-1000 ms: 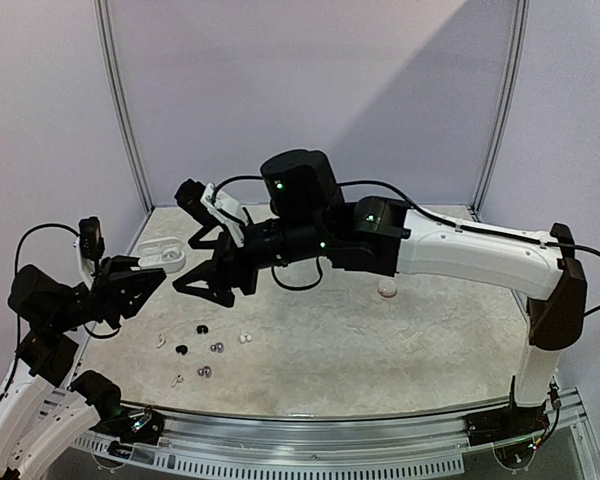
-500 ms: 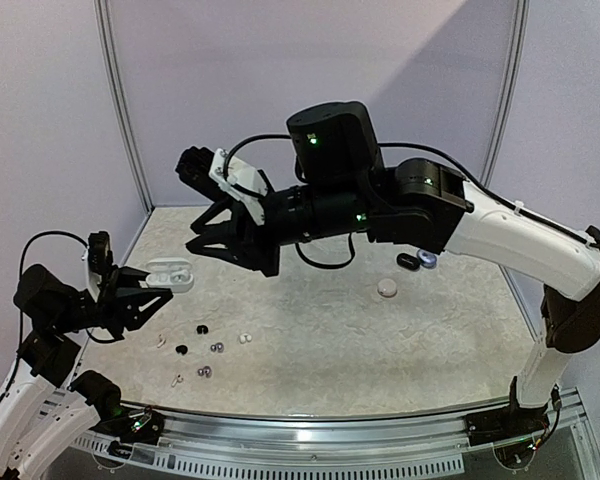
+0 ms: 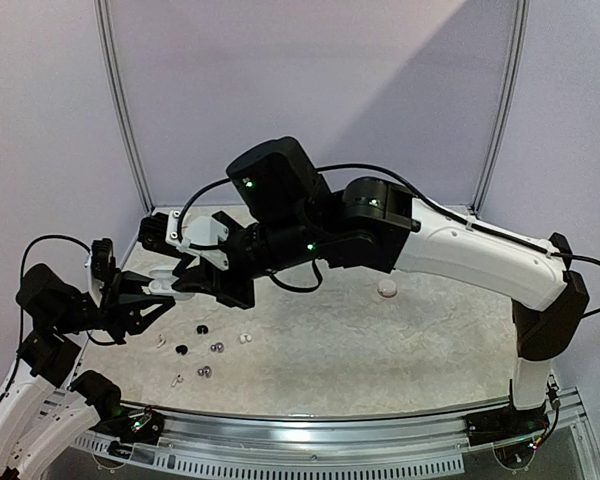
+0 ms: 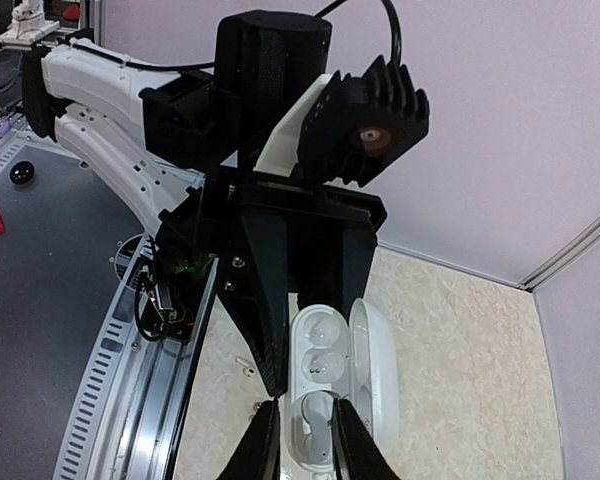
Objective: Insert the wireless bluetooth earbuds into the charging case
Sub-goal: Pick up the left earbud from the right side groove of the charging case.
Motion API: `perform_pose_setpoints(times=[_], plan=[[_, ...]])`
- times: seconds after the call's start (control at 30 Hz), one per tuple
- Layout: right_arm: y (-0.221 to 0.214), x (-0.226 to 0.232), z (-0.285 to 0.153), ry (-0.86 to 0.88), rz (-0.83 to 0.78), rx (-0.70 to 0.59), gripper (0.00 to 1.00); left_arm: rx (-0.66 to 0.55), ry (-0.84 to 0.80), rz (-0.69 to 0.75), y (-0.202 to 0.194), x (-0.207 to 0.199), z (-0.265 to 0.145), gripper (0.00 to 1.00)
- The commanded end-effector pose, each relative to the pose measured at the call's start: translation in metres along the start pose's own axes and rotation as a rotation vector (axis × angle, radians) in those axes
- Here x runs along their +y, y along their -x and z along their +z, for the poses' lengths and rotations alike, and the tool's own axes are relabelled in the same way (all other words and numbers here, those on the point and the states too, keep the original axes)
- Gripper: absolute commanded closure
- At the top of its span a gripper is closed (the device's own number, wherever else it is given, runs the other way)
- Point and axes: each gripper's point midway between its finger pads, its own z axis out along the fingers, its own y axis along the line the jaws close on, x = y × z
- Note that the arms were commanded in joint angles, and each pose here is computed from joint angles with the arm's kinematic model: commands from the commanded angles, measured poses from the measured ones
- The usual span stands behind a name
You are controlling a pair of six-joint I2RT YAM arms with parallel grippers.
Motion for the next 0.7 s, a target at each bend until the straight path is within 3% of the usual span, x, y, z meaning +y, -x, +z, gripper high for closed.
perform_pose_setpoints(times=[0.0, 0.37, 0.67], plan=[[-0.002, 0.001, 0.005, -0.011, -0.028, 0.025, 0.83, 0.008, -0.030, 0.015, -0.003, -0.007, 0.000, 1.00], [-0.018, -0.002, 0.012, -0.031, -0.036, 0.085, 0.92, -0.006, -0.039, 0.055, 0.000, -0.012, -0.002, 1.00], [-0.030, -0.001, 0.020, -0.030, -0.046, 0.118, 0.92, -0.026, -0.047, 0.097, 0.003, -0.016, -0.004, 1.00]])
